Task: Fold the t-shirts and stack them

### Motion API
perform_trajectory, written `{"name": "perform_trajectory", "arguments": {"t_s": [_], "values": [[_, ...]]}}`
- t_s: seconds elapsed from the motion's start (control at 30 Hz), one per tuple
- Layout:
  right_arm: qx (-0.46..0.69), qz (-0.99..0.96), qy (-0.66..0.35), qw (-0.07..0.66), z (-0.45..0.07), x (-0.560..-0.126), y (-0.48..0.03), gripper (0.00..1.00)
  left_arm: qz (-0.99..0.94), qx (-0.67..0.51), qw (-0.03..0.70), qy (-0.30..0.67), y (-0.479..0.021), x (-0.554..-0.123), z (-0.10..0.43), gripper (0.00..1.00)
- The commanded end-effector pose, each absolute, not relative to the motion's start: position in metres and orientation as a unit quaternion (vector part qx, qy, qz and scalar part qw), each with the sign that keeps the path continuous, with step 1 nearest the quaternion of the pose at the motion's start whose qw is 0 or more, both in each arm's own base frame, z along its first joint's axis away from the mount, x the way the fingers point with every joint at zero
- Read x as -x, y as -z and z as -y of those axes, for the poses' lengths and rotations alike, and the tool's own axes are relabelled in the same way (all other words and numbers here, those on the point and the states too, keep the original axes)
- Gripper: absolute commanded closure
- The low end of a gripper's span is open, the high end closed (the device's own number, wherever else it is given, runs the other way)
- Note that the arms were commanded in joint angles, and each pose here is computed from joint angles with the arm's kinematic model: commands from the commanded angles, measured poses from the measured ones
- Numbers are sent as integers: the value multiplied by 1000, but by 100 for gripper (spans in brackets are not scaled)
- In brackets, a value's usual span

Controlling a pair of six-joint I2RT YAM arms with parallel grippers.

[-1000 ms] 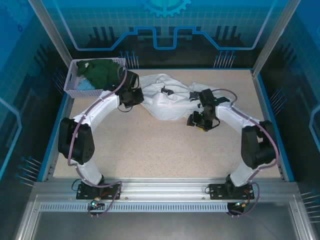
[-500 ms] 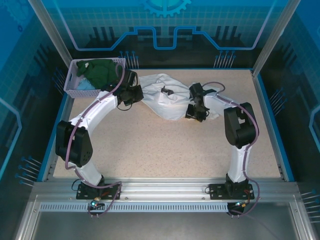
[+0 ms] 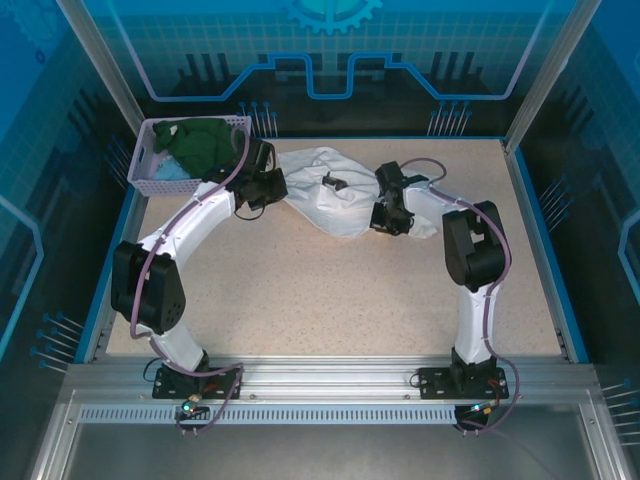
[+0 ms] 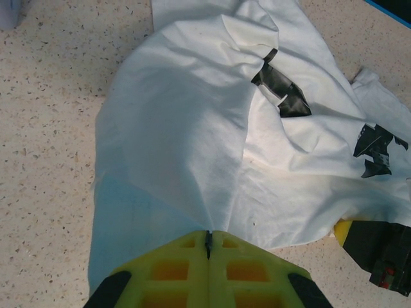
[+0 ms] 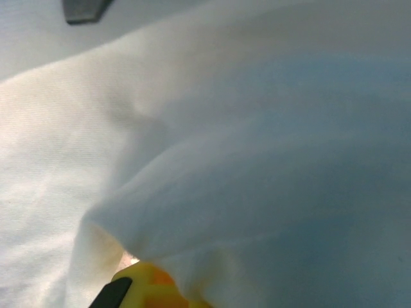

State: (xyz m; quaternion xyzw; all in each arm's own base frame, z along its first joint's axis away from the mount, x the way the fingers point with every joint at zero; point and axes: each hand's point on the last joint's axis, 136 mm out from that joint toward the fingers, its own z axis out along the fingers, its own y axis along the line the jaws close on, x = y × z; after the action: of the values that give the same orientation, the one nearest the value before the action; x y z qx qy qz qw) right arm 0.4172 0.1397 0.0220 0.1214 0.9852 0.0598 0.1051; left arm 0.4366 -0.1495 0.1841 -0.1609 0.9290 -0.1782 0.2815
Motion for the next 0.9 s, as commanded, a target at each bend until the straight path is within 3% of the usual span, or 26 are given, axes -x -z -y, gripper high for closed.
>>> {"name": "perform_trajectory", "arguments": {"t_s": [0.0,0.2,0.37,0.67,0.87], "values": [[-111,-986,-42,120,-128,-402,-45,100,-913,155,318,201,-221,-440,156,100],[-117,-976,-77,168,-112,-385,-120,100,-893,154,371,204,-257,-443,153,100],[-167,-955,-124,213,-77,-393,-173,100,-881,148,398,207,-292,-469,155,100],[-213,-923,-162,277,-32,-482,-242,100,-859,128,427,251,-327,-563,171,100],[-200,-897,-202,338,-29,-543,-304,100,-802,99,496,317,-393,-602,170,100]]}}
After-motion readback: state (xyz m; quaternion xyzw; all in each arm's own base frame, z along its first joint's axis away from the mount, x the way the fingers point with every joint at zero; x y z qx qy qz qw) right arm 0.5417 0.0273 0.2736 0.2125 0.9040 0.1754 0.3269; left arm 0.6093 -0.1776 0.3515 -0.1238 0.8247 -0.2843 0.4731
